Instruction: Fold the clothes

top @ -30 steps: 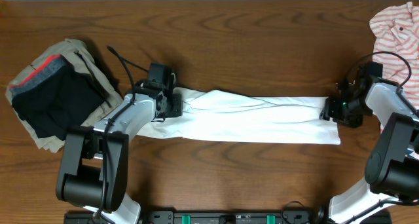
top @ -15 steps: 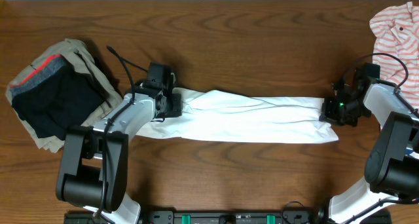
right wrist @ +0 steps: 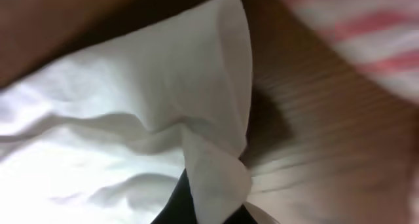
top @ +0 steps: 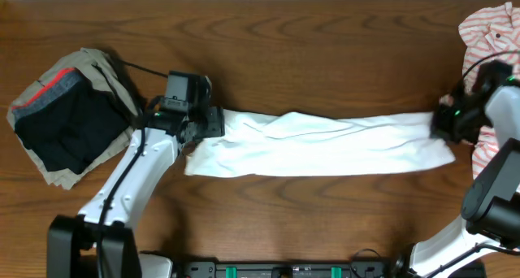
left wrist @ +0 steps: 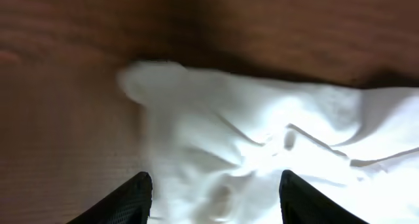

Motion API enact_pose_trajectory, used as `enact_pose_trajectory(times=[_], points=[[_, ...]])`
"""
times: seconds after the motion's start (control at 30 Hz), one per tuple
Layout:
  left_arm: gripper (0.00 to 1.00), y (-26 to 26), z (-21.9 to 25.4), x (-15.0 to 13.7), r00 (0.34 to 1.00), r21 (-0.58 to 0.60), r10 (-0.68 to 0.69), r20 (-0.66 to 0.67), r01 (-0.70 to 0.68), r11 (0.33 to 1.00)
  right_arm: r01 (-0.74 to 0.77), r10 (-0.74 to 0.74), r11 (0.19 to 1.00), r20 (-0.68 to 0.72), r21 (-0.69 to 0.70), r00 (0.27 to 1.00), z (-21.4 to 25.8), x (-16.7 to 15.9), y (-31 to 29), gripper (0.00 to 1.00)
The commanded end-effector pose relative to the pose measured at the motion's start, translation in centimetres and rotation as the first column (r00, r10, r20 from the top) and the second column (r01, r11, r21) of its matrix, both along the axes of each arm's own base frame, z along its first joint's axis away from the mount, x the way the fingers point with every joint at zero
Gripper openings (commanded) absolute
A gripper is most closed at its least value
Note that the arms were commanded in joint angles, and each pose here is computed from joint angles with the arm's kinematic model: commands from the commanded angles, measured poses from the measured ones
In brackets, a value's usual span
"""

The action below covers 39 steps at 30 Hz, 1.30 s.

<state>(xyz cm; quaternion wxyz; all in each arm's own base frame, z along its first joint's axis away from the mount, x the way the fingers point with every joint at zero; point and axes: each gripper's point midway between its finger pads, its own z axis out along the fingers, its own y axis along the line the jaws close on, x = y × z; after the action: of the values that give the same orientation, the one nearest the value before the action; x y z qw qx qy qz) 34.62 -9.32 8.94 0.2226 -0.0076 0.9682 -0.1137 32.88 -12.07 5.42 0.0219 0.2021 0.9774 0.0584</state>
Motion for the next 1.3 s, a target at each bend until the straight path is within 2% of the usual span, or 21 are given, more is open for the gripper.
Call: enact_pose_trajectory(times=[0.0, 0.27, 0.6, 0.97, 1.03, 1.1, 1.27], points=[[0.63, 0.1, 0.4, 0.3, 1.000, -0.001, 0.000, 0.008, 0.000, 1.000, -0.004, 0.007, 0.999, 0.058, -0.047, 0.998, 3.8, 1.7, -0.5, 0.01], [0.63, 0.1, 0.4, 0.3, 1.000, -0.001, 0.000, 0.008, 0.000, 1.000, -0.191, 0.191, 0.982, -0.026, -0.008, 0.981, 5.1, 1.4, 7.1, 0.01], [0.63, 0.1, 0.3, 0.3, 1.000, -0.001, 0.000, 0.008, 0.000, 1.000, -0.387, 0.387, 0.922, -0.031, -0.007, 0.922, 5.0, 1.5, 18.0, 0.01], [0.63, 0.1, 0.3, 0.2, 1.000, -0.001, 0.000, 0.004, 0.000, 1.000, -0.494, 0.494, 0.869, -0.035, -0.004, 0.869, 3.4, 0.6, 25.4, 0.02], [0.63, 0.1, 0.3, 0.1, 1.000, 0.000, 0.000, 0.000, 0.000, 1.000, -0.514, 0.513, 0.858, -0.045, -0.002, 0.857, 2.8, 0.4, 26.3, 0.08], [0.63, 0.2, 0.2, 0.0, 1.000, 0.001, 0.000, -0.003, 0.000, 1.000, -0.534, 0.534, 0.845, -0.044, -0.002, 0.845, 2.3, 0.3, 27.2, 0.24], [0.63, 0.2, 0.2, 0.0, 1.000, 0.001, 0.000, -0.004, 0.000, 1.000, -0.580, 0.579, 0.815, -0.019, -0.009, 0.815, 1.9, 0.6, 28.7, 0.28]])
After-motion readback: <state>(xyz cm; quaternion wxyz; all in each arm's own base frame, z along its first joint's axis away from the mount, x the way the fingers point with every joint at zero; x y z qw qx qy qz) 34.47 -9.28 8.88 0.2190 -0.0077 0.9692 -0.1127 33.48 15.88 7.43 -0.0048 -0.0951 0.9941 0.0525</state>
